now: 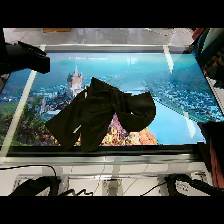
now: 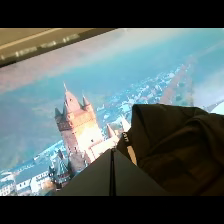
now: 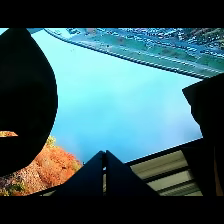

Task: Fold the clothes and pants, and hang the long-sleeved shirts on hangers.

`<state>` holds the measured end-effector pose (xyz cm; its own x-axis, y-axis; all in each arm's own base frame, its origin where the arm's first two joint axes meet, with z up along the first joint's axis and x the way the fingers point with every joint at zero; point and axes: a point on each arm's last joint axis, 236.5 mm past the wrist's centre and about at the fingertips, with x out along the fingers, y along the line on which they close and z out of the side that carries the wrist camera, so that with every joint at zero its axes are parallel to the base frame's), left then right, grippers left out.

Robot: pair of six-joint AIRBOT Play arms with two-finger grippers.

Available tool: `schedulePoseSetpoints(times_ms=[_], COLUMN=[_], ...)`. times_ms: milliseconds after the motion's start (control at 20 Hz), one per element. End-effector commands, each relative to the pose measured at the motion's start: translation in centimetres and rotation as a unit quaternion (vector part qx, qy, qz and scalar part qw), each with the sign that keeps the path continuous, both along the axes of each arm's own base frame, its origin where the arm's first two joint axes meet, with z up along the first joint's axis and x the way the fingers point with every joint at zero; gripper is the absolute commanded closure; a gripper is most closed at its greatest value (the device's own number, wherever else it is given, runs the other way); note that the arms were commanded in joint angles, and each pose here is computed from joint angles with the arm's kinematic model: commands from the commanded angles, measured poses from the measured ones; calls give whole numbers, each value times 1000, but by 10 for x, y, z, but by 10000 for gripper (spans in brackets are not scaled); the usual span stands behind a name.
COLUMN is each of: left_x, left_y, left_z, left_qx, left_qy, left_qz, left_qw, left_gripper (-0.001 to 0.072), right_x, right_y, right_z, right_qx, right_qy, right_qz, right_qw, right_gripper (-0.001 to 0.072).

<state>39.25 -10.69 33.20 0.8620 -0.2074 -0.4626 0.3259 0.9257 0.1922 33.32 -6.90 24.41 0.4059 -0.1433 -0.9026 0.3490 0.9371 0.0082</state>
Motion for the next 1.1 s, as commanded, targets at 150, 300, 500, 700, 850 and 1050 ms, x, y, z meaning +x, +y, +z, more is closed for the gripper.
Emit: schedulePoseSetpoints(times_ms=[150, 300, 500, 700, 850, 1050], left_x=[0, 0, 0, 0, 0, 2], left_y=[0, 0, 0, 0, -4, -7], left_z=[0, 0, 0, 0, 0, 3], left_qx=[0, 0, 0, 0, -7, -13], left_qy=[0, 0, 0, 0, 2, -6], left_qz=[0, 0, 0, 0, -5, -9], left_qw=[1000, 1000, 1000, 1000, 1000, 1000], left_gripper=[690, 690, 690, 690, 690, 690], right_x=[0, 0, 0, 16, 39, 48], right_y=[0, 0, 0, -1, 5, 44], right_z=[0, 0, 0, 8, 21, 25], right_qx=[0, 0, 0, -6, 2, 59], right_qy=[0, 0, 0, -37, -92, -113], right_qz=[0, 0, 0, 6, 20, 82], right_qw=[1000, 1000, 1000, 999, 996, 989], right_gripper=[678, 678, 678, 678, 678, 677])
